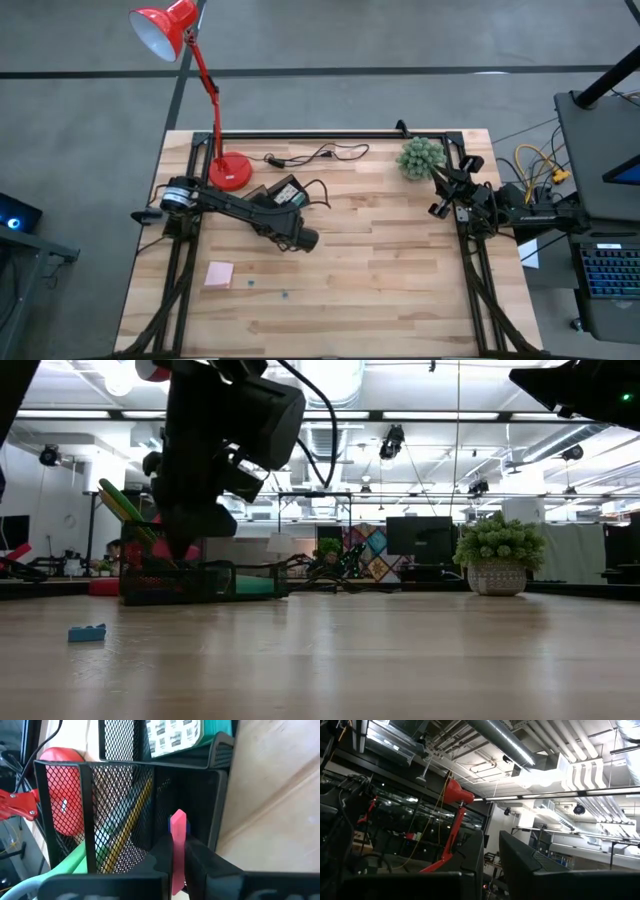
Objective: Pick and place office supplies into organizer
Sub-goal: Put the pink eraser into the desk organizer, then put the pink sticky notes into the desk organizer
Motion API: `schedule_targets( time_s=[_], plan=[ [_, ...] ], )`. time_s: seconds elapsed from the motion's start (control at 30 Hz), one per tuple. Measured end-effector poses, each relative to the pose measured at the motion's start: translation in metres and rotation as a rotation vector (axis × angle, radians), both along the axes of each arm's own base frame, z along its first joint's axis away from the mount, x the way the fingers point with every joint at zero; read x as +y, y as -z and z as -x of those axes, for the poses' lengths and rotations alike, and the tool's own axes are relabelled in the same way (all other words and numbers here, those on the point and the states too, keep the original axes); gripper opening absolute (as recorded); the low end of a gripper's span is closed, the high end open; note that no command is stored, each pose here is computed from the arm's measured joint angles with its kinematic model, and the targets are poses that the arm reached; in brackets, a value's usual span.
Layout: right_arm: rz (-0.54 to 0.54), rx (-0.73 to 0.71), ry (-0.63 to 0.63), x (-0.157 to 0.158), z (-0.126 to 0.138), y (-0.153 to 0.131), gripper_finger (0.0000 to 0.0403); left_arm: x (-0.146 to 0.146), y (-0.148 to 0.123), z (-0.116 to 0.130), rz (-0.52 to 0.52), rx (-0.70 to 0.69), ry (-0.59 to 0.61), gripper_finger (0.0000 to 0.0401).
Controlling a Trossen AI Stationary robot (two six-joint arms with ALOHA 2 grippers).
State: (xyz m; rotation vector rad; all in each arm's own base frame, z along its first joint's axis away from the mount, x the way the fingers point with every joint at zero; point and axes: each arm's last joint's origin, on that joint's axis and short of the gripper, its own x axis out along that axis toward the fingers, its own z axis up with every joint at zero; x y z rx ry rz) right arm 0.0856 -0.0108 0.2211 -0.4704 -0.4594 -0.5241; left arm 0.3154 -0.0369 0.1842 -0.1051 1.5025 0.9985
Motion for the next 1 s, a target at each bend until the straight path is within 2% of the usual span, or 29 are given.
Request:
schedule_targets(
  time_s=[0.83,1.0],
  plan=[
    [0.001,0.000,0.001,0.0000,0.0000,0.0000,0.0052,0.0008,0.0075,0.0054,-0.004,0.026,-0.004,0.0124],
    [0.001,0.000,0.001,0.0000,0.0000,0.0000,0.0052,0.0008,0.0073,0.0051,0.006,0.045,0.032,0.0144]
  ],
)
